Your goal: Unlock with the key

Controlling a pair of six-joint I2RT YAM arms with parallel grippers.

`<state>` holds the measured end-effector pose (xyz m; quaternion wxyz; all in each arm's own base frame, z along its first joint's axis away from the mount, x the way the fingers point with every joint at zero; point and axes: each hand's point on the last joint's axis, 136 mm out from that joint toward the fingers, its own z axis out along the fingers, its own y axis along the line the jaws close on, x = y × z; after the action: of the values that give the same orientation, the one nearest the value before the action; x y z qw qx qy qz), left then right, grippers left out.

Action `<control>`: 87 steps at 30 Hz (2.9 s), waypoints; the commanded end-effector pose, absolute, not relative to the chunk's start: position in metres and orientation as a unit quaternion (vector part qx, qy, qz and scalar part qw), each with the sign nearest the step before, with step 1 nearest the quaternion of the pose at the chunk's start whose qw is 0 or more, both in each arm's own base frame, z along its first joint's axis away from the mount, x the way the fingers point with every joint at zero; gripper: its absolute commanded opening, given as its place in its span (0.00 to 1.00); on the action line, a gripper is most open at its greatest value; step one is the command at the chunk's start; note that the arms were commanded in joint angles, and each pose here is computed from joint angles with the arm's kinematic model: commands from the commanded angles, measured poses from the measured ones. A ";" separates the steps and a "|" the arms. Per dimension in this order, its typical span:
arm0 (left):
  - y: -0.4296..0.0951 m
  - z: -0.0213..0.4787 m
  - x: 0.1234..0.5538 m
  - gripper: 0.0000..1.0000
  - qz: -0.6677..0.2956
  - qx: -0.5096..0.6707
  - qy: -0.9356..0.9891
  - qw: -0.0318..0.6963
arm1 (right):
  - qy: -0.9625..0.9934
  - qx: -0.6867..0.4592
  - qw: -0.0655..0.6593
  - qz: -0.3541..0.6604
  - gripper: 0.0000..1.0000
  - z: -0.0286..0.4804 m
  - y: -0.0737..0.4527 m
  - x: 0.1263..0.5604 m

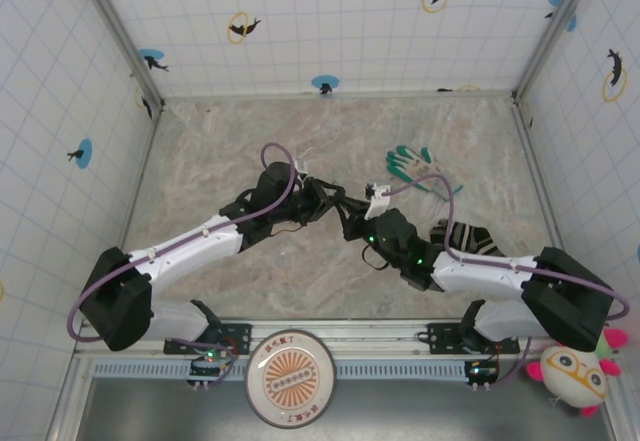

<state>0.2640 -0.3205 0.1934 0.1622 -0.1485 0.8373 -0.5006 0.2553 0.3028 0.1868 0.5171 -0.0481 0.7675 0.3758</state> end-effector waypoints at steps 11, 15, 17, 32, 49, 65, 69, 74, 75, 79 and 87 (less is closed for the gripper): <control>-0.316 0.226 0.267 0.66 -0.506 -0.081 0.830 0.219 | 0.753 -0.070 0.522 0.394 0.00 0.208 0.285 0.250; -0.310 0.223 0.267 0.65 -0.500 -0.086 0.833 0.223 | 0.759 -0.067 0.520 0.387 0.00 0.204 0.275 0.250; -0.308 0.222 0.267 0.65 -0.498 -0.087 0.834 0.223 | 0.759 -0.064 0.521 0.385 0.00 0.206 0.270 0.250; -0.286 0.234 0.254 0.59 -0.529 -0.046 0.792 0.300 | 0.724 -0.020 0.527 0.445 0.00 0.247 0.246 0.255; -0.298 0.231 0.241 0.59 -0.591 -0.024 0.757 0.277 | 0.705 0.004 0.520 0.482 0.00 0.266 0.254 0.259; -0.264 0.172 0.245 0.48 -0.439 -0.083 0.858 0.254 | 0.874 0.014 0.392 0.287 0.45 0.156 0.237 0.271; -0.249 0.151 0.240 0.49 -0.392 -0.102 0.883 0.237 | 0.906 0.015 0.318 0.280 0.50 0.137 0.249 0.274; -0.238 0.137 0.234 0.50 -0.367 -0.118 0.895 0.226 | 0.930 0.034 0.240 0.274 0.52 0.104 0.263 0.274; -0.236 0.134 0.234 0.50 -0.360 -0.120 0.898 0.224 | 0.935 0.036 0.226 0.270 0.53 0.098 0.265 0.273; -0.230 0.127 0.230 0.51 -0.347 -0.124 0.903 0.219 | 0.953 0.035 0.187 0.235 0.52 0.078 0.271 0.272; -0.225 0.114 0.226 0.51 -0.333 -0.133 0.910 0.209 | 0.981 0.039 0.141 0.129 0.52 0.047 0.275 0.272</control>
<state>0.2289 -0.2347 0.1243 0.2124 -0.1220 0.9034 -0.3521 0.2793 0.2827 0.0581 0.1679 0.0305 0.9697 0.1746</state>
